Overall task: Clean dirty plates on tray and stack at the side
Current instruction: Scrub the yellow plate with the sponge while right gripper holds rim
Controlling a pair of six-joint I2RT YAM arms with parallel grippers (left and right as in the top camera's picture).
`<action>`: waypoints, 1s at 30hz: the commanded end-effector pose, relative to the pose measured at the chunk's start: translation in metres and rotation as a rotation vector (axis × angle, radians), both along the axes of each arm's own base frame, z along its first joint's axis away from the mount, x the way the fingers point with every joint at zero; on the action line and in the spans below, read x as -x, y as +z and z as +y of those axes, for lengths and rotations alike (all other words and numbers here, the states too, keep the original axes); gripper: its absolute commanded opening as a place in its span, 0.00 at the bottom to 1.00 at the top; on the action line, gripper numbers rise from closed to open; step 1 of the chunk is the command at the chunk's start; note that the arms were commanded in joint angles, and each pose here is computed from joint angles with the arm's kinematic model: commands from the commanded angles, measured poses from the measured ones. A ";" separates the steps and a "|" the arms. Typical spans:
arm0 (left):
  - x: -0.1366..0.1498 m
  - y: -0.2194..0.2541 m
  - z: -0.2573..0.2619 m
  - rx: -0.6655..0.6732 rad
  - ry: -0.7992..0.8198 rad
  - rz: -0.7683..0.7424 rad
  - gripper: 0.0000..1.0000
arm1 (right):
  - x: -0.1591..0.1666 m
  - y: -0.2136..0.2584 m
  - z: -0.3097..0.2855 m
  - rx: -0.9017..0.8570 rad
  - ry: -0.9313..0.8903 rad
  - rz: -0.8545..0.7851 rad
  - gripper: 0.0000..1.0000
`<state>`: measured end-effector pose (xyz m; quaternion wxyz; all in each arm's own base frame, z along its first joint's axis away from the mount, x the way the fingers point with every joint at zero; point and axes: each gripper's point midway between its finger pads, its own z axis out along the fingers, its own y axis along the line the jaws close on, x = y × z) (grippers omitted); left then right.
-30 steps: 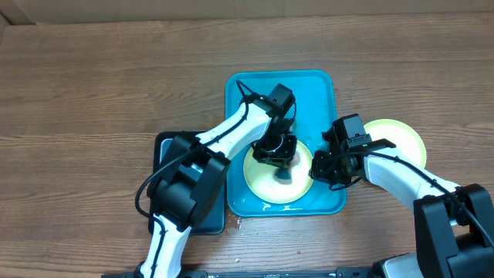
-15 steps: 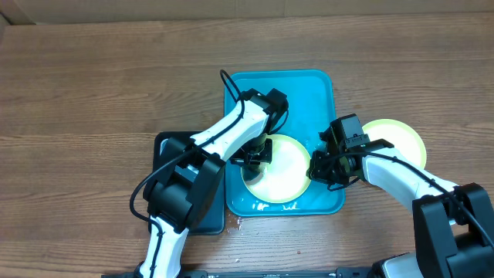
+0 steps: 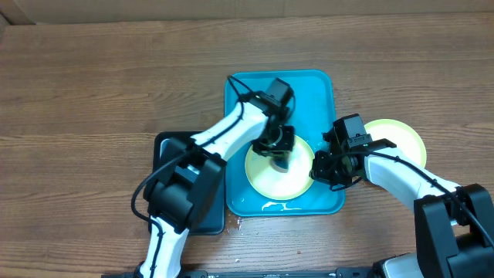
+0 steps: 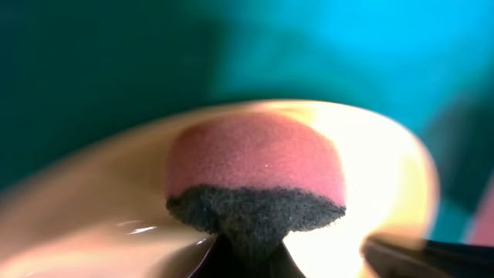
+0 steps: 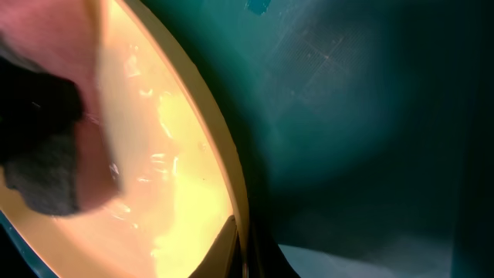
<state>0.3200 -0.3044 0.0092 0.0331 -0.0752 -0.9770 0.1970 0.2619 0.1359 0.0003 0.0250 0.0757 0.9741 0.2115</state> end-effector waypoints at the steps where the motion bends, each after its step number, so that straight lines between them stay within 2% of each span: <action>1: 0.042 -0.016 -0.028 0.085 -0.100 0.124 0.04 | 0.008 -0.014 -0.010 0.065 0.010 0.022 0.04; 7: 0.058 -0.006 -0.044 0.175 -0.147 0.177 0.04 | 0.008 -0.014 -0.010 0.065 0.010 0.022 0.04; 11: 0.061 -0.010 -0.034 0.123 -0.137 0.192 0.04 | 0.008 -0.014 -0.010 0.065 0.011 0.022 0.04; 16: 0.065 -0.025 0.014 -0.135 -0.050 0.217 0.04 | 0.008 -0.014 -0.010 0.065 0.010 0.021 0.04; 21: 0.069 -0.029 0.076 -0.467 -0.001 0.194 0.04 | 0.007 -0.014 -0.009 0.063 0.010 0.018 0.04; 30: 0.045 -0.011 0.134 -0.781 0.090 0.021 0.04 | 0.006 -0.014 -0.009 0.063 0.010 0.015 0.04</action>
